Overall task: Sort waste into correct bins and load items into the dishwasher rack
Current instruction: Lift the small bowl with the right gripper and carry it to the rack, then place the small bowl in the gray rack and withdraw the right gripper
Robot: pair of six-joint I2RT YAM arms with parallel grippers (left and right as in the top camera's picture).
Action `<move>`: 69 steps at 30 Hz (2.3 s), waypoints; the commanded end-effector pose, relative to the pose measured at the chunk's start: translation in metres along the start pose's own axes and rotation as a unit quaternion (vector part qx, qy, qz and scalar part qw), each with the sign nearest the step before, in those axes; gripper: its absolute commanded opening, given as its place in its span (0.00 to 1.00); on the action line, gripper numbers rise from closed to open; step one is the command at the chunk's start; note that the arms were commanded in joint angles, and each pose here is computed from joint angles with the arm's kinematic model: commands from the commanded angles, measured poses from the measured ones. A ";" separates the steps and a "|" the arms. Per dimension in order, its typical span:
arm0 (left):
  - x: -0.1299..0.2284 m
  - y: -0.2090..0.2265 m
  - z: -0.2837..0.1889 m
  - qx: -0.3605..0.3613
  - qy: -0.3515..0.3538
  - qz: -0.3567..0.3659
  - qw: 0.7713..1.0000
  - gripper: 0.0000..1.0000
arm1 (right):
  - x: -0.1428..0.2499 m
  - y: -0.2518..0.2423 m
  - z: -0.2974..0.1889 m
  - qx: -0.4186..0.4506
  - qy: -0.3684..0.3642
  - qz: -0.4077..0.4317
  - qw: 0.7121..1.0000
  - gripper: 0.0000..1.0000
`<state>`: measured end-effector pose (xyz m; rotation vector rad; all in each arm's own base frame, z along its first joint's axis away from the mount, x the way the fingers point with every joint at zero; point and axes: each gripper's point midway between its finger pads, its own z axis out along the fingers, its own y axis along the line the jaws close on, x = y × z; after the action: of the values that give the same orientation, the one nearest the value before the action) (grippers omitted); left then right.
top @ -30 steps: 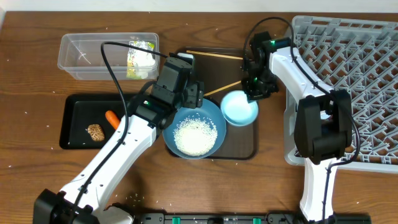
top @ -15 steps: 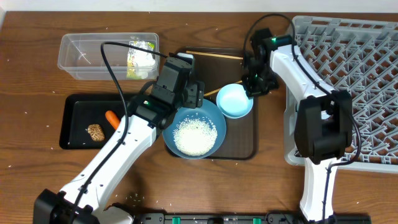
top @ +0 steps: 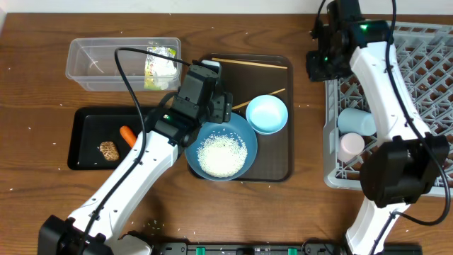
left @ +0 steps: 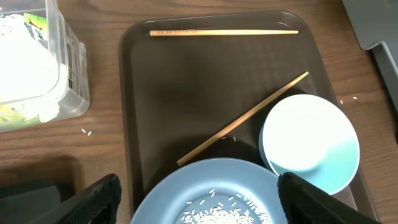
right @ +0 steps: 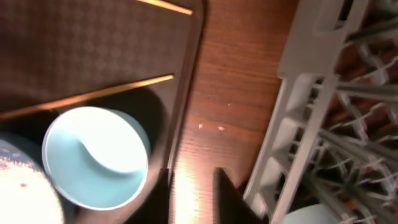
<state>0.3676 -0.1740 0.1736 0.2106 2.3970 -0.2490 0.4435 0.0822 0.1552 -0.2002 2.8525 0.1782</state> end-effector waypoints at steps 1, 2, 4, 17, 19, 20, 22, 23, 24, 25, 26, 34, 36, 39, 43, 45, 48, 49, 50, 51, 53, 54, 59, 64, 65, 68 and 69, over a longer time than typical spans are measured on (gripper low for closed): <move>-0.004 0.003 -0.001 -0.006 -0.004 -0.003 1.000 0.89 | 0.013 0.029 0.024 -0.051 0.037 -0.025 0.998 0.42; -0.004 0.003 -0.001 -0.006 -0.004 -0.003 1.000 0.90 | 0.017 0.035 0.033 -0.055 0.049 -0.030 0.997 0.50; -0.004 0.003 -0.001 -0.005 -0.004 -0.003 1.000 0.90 | 0.025 0.043 0.048 -0.057 0.071 -0.038 0.995 0.56; -0.004 0.003 -0.001 -0.006 -0.004 -0.003 1.000 0.91 | 0.064 0.068 0.111 -0.061 0.162 -0.039 0.984 0.36; -0.004 0.003 -0.001 -0.006 -0.004 -0.003 1.000 0.91 | 0.068 0.068 0.119 -0.060 0.172 -0.037 0.983 0.32; -0.004 0.003 -0.001 -0.006 -0.004 -0.003 1.000 0.91 | 0.070 0.067 0.125 -0.059 0.178 -0.036 0.982 0.30; -0.004 0.003 -0.001 -0.006 -0.004 -0.003 1.000 0.91 | 0.074 0.066 0.131 -0.058 0.188 -0.034 0.980 0.15; -0.004 0.003 -0.001 -0.006 -0.004 -0.003 1.000 0.91 | 0.076 0.065 0.135 -0.057 0.192 -0.031 0.979 0.06; -0.004 0.003 -0.001 -0.006 -0.004 -0.003 1.000 0.91 | 0.077 0.065 0.136 -0.056 0.194 -0.028 0.979 0.01; -0.004 0.003 -0.001 -0.006 -0.004 -0.003 1.000 0.91 | 0.077 0.065 0.138 -0.056 0.194 -0.026 0.979 0.01; -0.004 0.003 -0.001 -0.006 -0.004 -0.003 1.000 0.91 | 0.076 0.065 0.138 -0.056 0.193 -0.025 0.979 0.01; -0.004 0.003 -0.001 -0.006 -0.004 -0.003 1.000 0.91 | 0.062 0.060 0.125 -0.056 0.166 -0.010 0.984 0.01; -0.004 0.003 -0.001 -0.006 -0.004 -0.003 1.000 0.91 | 0.052 0.056 0.112 -0.058 0.147 -0.006 0.987 0.01; -0.004 0.003 -0.001 -0.006 -0.004 -0.003 1.000 0.91 | 0.032 0.047 0.081 -0.058 0.102 0.002 0.993 0.01; -0.004 0.003 -0.001 -0.005 -0.004 -0.003 1.000 0.91 | 0.007 0.020 0.034 -0.024 0.030 0.024 0.999 0.01; -0.004 0.003 -0.001 -0.005 -0.004 -0.003 1.000 0.91 | -0.002 -0.007 0.008 0.023 -0.006 0.047 0.999 0.01; -0.004 0.003 -0.001 -0.005 -0.004 -0.003 1.000 0.91 | -0.007 -0.054 -0.024 0.117 -0.047 0.093 0.988 0.01; -0.004 0.003 -0.001 -0.006 -0.004 -0.003 1.000 0.91 | -0.007 -0.073 -0.035 0.155 -0.059 0.111 0.980 0.01; -0.004 0.003 -0.001 -0.005 -0.004 -0.003 1.000 0.91 | -0.005 -0.096 -0.048 0.201 -0.071 0.133 0.968 0.01; -0.004 0.003 -0.001 -0.005 -0.004 -0.003 1.000 0.91 | -0.004 -0.111 -0.055 0.231 -0.078 0.148 0.958 0.01; -0.004 0.003 -0.001 -0.005 -0.004 -0.003 1.000 0.91 | 0.001 -0.149 -0.073 0.306 -0.091 0.186 0.929 0.01; -0.004 0.003 -0.001 -0.005 -0.004 -0.003 1.000 0.91 | 0.004 -0.167 -0.082 0.340 -0.098 0.206 0.912 0.01; -0.003 0.003 0.000 -0.006 -0.002 -0.003 1.000 0.91 | 0.008 -0.234 -0.115 0.439 -0.144 0.272 0.844 0.01; -0.001 0.003 0.003 -0.007 0.002 -0.003 1.000 0.91 | -0.013 -0.264 -0.128 0.451 -0.201 0.285 0.821 0.01; -0.001 0.004 0.004 -0.008 0.003 -0.002 1.000 0.91 | -0.019 -0.268 -0.128 0.458 -0.208 0.275 0.820 0.01; 0.001 0.004 0.007 -0.008 0.007 -0.002 1.000 0.91 | -0.034 -0.278 -0.124 0.492 -0.207 0.234 0.813 0.01; 0.002 0.004 0.008 -0.009 0.009 -0.002 1.000 0.91 | -0.038 -0.281 -0.122 0.505 -0.203 0.219 0.810 0.01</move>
<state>0.3681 -0.1742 0.1699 0.2073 2.4070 -0.2462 0.4851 -0.1990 0.2682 0.7450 2.0818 -0.8677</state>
